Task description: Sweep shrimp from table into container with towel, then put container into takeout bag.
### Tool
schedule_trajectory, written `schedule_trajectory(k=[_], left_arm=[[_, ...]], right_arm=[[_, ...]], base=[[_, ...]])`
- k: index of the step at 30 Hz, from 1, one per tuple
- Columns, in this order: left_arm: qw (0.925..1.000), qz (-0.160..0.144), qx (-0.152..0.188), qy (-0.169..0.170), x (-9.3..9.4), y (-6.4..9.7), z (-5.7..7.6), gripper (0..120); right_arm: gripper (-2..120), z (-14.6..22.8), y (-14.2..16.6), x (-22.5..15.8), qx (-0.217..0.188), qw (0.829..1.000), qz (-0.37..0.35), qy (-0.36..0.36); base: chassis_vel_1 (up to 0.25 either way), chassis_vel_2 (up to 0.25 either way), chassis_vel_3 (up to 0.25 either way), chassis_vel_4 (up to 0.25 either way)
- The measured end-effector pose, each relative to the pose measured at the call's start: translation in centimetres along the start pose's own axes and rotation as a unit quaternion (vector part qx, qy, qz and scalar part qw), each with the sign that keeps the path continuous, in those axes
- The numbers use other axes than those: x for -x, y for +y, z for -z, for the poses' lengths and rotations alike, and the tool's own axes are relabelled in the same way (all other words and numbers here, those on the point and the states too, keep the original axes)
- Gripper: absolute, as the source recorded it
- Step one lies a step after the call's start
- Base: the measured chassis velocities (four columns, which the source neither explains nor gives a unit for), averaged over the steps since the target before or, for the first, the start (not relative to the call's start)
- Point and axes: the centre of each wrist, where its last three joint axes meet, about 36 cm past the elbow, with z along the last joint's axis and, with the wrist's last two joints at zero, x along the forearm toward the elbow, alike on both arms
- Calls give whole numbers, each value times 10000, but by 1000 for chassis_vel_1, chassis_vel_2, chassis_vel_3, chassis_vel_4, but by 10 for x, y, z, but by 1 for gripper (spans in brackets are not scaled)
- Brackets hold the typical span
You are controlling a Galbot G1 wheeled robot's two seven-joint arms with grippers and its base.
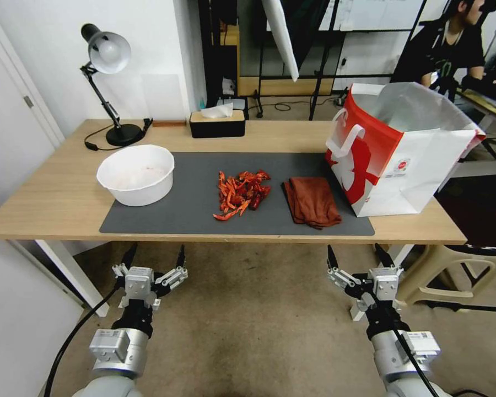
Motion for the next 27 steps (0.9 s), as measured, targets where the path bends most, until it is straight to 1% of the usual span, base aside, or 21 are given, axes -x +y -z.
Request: schedule_trajectory(k=[27], left_arm=[[10000, 15, -3, -36, 1, -1, 0, 100]], right_arm=[[100, 0, 0, 0, 1, 10000, -6, -34]], base=[[0, 0, 0, 0]])
